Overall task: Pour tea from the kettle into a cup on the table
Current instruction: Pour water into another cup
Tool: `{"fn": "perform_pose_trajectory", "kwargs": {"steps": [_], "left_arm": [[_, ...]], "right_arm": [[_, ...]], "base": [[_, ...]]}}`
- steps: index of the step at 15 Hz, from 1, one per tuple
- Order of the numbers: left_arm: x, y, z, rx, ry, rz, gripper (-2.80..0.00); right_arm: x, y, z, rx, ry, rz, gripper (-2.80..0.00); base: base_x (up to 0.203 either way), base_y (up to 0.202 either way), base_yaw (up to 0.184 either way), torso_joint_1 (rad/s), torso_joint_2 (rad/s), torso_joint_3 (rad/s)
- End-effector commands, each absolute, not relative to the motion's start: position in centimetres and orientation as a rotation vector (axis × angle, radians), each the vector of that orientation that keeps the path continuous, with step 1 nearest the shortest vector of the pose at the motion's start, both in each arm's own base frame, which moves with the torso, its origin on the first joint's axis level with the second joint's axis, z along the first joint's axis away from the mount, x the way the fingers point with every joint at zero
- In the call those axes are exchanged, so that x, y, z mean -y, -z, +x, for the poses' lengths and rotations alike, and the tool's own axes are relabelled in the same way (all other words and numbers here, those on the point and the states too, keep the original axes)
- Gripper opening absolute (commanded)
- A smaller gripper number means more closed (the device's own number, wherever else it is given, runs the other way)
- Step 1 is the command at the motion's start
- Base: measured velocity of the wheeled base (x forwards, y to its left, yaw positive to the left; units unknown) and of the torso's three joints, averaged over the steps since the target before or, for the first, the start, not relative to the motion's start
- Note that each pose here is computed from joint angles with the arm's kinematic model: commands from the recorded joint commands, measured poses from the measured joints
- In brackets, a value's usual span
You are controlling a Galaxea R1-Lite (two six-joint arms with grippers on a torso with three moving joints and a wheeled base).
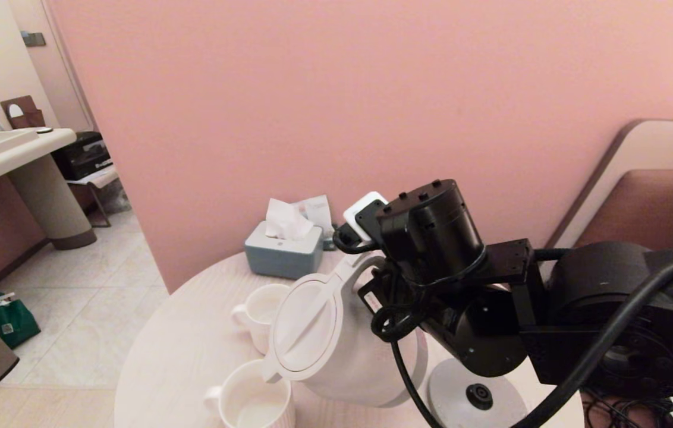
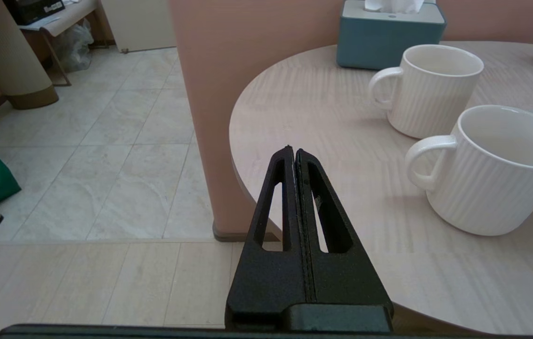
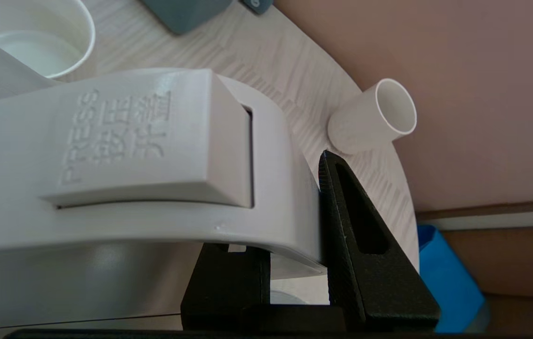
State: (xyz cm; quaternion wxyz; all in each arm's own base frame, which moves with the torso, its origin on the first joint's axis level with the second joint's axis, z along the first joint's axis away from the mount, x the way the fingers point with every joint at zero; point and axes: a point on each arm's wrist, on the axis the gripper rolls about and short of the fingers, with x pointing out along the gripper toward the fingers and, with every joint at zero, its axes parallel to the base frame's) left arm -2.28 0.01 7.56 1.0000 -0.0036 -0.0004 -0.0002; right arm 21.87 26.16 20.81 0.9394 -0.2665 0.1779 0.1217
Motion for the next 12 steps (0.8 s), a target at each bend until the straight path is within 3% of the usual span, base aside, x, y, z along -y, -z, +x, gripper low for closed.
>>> {"fn": "perform_pose_trajectory", "kwargs": {"steps": [1,12], "left_arm": [[-0.01,-7.56,-2.28,0.002,0.000,-0.008,-2.80],[-0.01,-7.56,-2.28,0.002,0.000,-0.008,-2.80]], "right_arm": [[-26.55,-20.61,22.14,-0.363,-0.248,-0.559,-2.80],[-27.28,-20.81,22.78,-0.341,-0.259,-0.637,-2.80]], "base": [[0.000,0.000,0.000,0.000,0.00,0.000],[0.000,0.000,0.000,0.000,0.00,0.000]]}}
